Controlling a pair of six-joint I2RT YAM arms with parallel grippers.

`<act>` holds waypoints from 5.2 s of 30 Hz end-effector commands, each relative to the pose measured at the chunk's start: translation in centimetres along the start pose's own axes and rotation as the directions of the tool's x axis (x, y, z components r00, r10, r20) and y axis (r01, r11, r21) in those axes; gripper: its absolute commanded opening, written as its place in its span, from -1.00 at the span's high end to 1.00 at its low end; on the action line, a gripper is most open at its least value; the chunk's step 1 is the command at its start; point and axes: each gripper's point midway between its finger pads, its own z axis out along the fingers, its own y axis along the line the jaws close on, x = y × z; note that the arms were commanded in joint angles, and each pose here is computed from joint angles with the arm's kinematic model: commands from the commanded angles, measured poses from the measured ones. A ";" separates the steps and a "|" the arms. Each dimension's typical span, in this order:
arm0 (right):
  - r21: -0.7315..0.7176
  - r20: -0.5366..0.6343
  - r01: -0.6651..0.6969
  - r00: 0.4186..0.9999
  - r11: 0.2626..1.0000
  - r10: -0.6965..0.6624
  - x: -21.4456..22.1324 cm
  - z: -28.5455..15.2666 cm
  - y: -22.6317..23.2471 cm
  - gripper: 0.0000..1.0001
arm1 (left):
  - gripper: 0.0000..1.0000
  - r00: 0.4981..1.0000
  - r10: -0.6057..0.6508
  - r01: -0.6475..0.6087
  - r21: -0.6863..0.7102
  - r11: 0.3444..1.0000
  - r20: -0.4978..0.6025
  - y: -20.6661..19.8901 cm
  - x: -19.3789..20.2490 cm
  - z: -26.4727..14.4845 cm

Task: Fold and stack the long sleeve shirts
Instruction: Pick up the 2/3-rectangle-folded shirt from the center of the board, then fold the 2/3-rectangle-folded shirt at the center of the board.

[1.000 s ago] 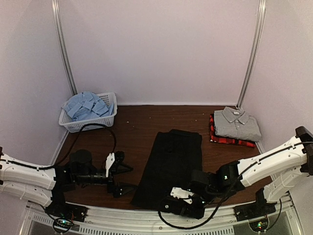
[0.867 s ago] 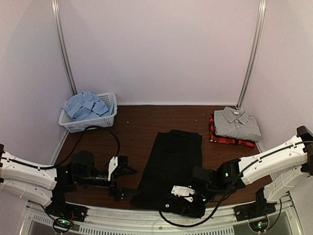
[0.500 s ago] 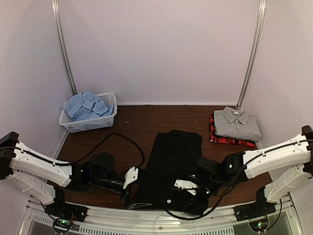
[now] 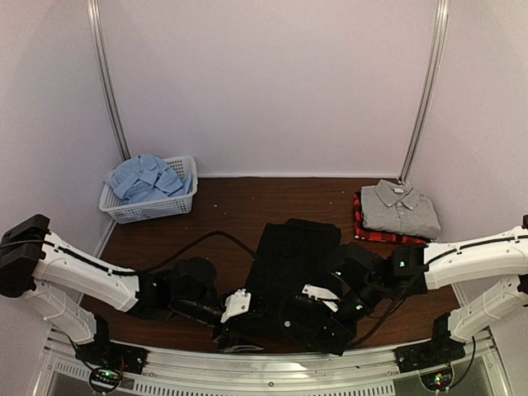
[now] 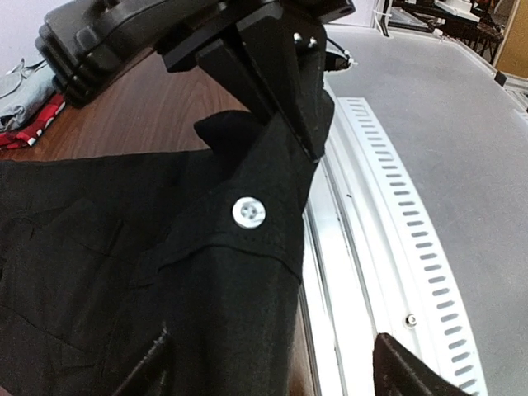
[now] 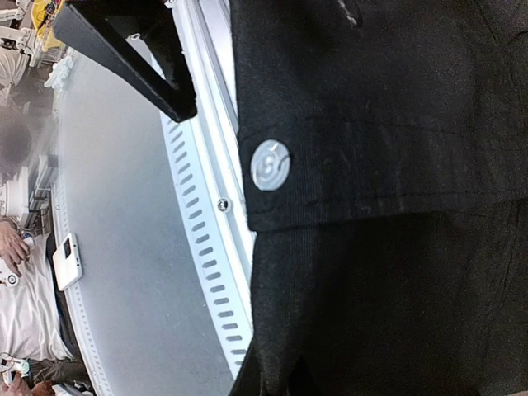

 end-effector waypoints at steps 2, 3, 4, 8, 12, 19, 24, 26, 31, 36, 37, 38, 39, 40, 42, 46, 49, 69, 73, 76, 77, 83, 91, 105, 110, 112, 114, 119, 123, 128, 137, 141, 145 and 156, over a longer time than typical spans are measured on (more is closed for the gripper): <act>-0.047 0.036 0.035 0.999 0.998 -0.033 -0.7 -0.7 0.9 1.00 | -0.48 0.999 0.042 -0.041 -0.046 0.998 0.003 1.2 -1.3 0.7; -0.046 0.039 0.033 0.999 0.998 -0.031 -0.8 -0.8 0.8 1.00 | -0.38 0.999 0.041 -0.041 -0.056 0.998 0.000 1.5 -1.4 0.7; -0.046 0.039 0.033 0.999 0.998 -0.032 -0.7 -0.8 0.8 1.00 | -0.26 0.999 0.044 -0.044 -0.062 0.997 -0.002 1.7 -1.5 0.8; -0.037 0.051 0.034 0.998 0.999 -0.032 -0.8 -1.0 0.7 1.00 | 0.22 0.999 0.050 -0.050 -0.052 0.997 -0.004 1.6 -1.9 0.9; -0.003 0.088 0.032 0.996 0.999 -0.032 -1.4 -1.7 0.4 0.97 | 0.83 1.000 0.015 -0.015 -0.038 0.999 -0.012 1.6 -2.2 0.9; 0.103 0.205 -0.013 0.979 0.995 -0.009 -2.8 -3.3 -0.8 0.21 | 1.00 0.988 -0.150 0.149 0.043 0.988 0.021 2.0 -3.9 -0.2; 0.163 0.284 -0.024 0.959 0.986 -0.023 -3.8 -4.5 -1.0 -0.37 | 1.00 0.971 -0.239 0.237 0.083 0.968 0.013 2.6 -5.2 -0.8; 0.193 0.299 -0.028 0.954 0.981 -0.032 -4.0 -4.7 -0.9 -0.57 | 1.00 0.966 -0.259 0.257 0.098 0.961 0.013 2.7 -6.0 -1.0; 0.272 0.284 -0.023 0.957 0.962 -0.058 -3.8 -4.0 -0.9 -0.72 | 1.00 0.956 -0.292 0.286 0.136 0.949 0.024 2.7 -7.8 -1.5; 0.342 0.252 -0.013 0.965 0.940 -0.078 -3.3 -3.5 -1.7 -0.67 | 1.00 0.949 -0.313 0.299 0.200 0.933 0.043 2.2 -8.8 -2.5; 0.342 0.248 -0.007 0.965 0.940 -0.083 -3.2 -3.4 -1.7 -0.57 | 1.00 0.948 -0.315 0.300 0.206 0.931 0.043 2.1 -8.8 -2.6; 0.340 0.247 -0.002 0.965 0.941 -0.087 -3.3 -3.3 -1.6 -0.44 | 1.00 0.947 -0.320 0.305 0.206 0.930 0.041 2.2 -8.8 -2.6; 0.336 0.243 0.007 0.966 0.942 -0.094 -3.3 -3.2 -1.5 -0.32 | 1.00 0.945 -0.324 0.310 0.209 0.928 0.038 2.2 -8.7 -2.6; 0.335 0.238 0.012 0.966 0.942 -0.097 -3.2 -3.1 -1.5 -0.14 | 1.00 0.944 -0.327 0.313 0.218 0.925 0.033 2.0 -8.6 -2.6; 0.329 0.229 0.024 0.968 0.944 -0.104 -3.2 -3.0 -1.3 0.21 | 1.00 0.943 -0.331 0.314 0.239 0.919 0.032 1.6 -8.5 -2.6; 0.315 0.226 0.033 0.968 0.948 -0.109 -3.3 -3.0 -1.0 0.96 | 1.00 0.947 -0.321 0.302 0.268 0.915 0.030 1.1 -8.2 -2.5; 0.284 0.221 0.049 0.968 0.958 -0.115 -3.1 -3.0 -0.3 1.00 | 1.00 0.957 -0.287 0.267 0.270 0.925 0.034 0.9 -7.8 -2.6; 0.102 0.258 0.075 0.961 0.992 -0.099 -3.8 -4.8 2.5 1.00 | -0.61 0.980 -0.195 0.192 0.077 0.978 0.029 2.1 -3.0 -2.3; 0.083 0.253 0.072 0.963 0.994 -0.091 -3.8 -4.7 2.7 1.00 | -0.65 0.980 -0.198 0.197 0.064 0.978 0.024 2.1 -1.7 -1.9; 0.072 0.245 0.069 0.966 0.995 -0.085 -3.6 -4.6 2.8 1.00 | -0.52 0.980 -0.199 0.197 0.055 0.979 0.023 2.3 -1.2 -1.6; 0.072 0.241 0.067 0.967 0.995 -0.083 -3.5 -4.6 2.8 1.00 | -0.41 0.980 -0.196 0.194 0.053 0.980 0.028 2.3 -1.3 -1.6; 0.056 0.193 0.052 0.979 0.997 -0.062 -2.6 -4.2 2.8 1.00 | 0.62 0.977 -0.208 0.205 0.076 0.976 0.045 1.9 -2.7 -2.4; -0.030 0.113 0.003 0.994 1.000 0.001 -0.9 -3.2 3.7 1.00 | 1.00 0.927 -0.371 0.376 0.142 0.916 -0.063 -1.9 -2.2 -2.8; 0.044 0.168 -0.111 0.980 0.993 0.103 -3.2 -5.6 0.7 0.86 | 1.00 0.859 -0.510 0.509 0.188 0.840 -0.048 -1.9 -5.4 -4.2; 0.086 0.143 -0.204 0.971 0.975 0.190 -3.8 -5.6 -3.6 0.82 | 1.00 0.807 -0.589 0.585 0.155 0.796 -0.022 2.7 -4.4 -4.3; 0.094 0.126 -0.216 0.971 0.972 0.204 -4.1 -5.7 -4.5 0.78 | 1.00 0.794 -0.608 0.605 0.146 0.783 -0.029 4.2 -4.0 -4.3; 0.092 0.113 -0.226 0.970 0.970 0.216 -4.4 -5.8 -5.4 0.74 | 1.00 0.789 -0.614 0.613 0.141 0.778 -0.043 5.6 -3.8 -3.9; 0.103 0.079 -0.261 0.964 0.960 0.254 -4.4 -6.2 -8.1 0.63 | 1.00 0.764 -0.639 0.644 0.151 0.750 -0.087 8.5 -2.8 -3.2; 0.083 0.091 -0.306 0.950 0.948 0.299 -4.9 -6.4 -9.4 0.46 | 1.00 0.740 -0.663 0.672 0.155 0.724 -0.110 10.1 -1.6 -2.3; 0.083 0.123 -0.372 0.925 0.925 0.360 -5.1 -6.8 -11.9 0.15 | 1.00 0.711 -0.692 0.703 0.152 0.695 -0.125 11.9 -0.2 -1.5; 0.065 0.204 -0.452 0.878 0.889 0.432 -6.0 -7.5 -14.4 -0.37 | 1.00 0.641 -0.755 0.768 0.126 0.628 -0.138 14.2 2.8 -1.3; 0.058 0.206 -0.490 0.858 0.870 0.469 -5.7 -6.3 -15.6 -0.40 | 1.00 0.628 -0.766 0.778 0.126 0.615 -0.142 14.5 3.5 -1.2; 0.049 0.229 -0.517 0.839 0.855 0.494 -5.3 -5.6 -16.9 -0.33 | 1.00 0.617 -0.773 0.787 0.125 0.604 -0.147 14.9 4.1 -0.8; 0.100 0.284 -0.567 0.804 0.817 0.523 -3.7 -5.6 -19.5 0.31 | 1.00 0.594 -0.793 0.804 0.074 0.589 -0.137 17.4 5.5 0.3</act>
